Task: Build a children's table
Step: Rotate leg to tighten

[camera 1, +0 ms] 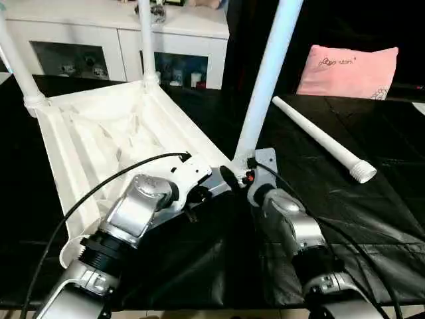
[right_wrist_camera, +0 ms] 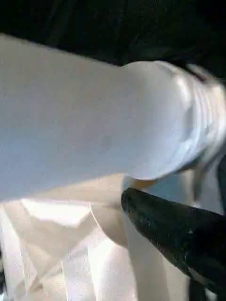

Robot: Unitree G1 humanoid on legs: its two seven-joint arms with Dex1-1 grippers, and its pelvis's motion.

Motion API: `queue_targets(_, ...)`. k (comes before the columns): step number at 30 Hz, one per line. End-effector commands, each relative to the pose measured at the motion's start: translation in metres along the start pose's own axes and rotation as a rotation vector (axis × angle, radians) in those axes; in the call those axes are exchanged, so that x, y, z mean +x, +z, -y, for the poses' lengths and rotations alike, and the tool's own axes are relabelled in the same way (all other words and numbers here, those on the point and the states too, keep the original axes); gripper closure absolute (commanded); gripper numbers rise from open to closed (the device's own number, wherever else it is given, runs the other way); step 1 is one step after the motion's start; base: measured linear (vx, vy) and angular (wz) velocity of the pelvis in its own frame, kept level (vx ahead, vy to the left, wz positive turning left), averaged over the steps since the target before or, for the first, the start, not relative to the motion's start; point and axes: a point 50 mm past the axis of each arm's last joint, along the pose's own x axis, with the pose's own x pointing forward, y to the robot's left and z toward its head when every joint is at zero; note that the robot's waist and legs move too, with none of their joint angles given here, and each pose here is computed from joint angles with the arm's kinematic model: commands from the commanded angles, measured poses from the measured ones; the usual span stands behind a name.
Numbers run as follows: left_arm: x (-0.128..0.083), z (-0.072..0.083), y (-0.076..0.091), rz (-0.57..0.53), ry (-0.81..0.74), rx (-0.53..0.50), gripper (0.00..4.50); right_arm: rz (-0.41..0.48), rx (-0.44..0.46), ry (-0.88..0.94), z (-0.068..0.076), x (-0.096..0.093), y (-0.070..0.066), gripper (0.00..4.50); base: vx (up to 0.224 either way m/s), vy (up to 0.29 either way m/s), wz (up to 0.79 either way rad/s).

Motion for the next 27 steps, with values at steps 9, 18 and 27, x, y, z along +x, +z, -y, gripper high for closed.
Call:
queue_targets(9, -0.009, -0.01, 0.004, 0.008, -0.034, 0.106, 4.5, 0.063, -0.076, 0.25, 0.006, -0.046, -0.001, 0.05, 0.0, 0.0, 0.0)
queue_targets(18, -0.019, -0.009, -0.011, -0.024, -0.174, 0.213, 4.5, 0.089, -0.2, 0.389, 0.031, -0.083, 0.027, 0.05, 0.024, -0.014, 0.03)
queue_targets(27, -0.03, -0.007, -0.022, -0.032, -0.367, 0.345, 4.5, -0.035, -0.367, 0.561, 0.04, -0.099, 0.036, 0.05, 0.0, 0.0, 0.0)
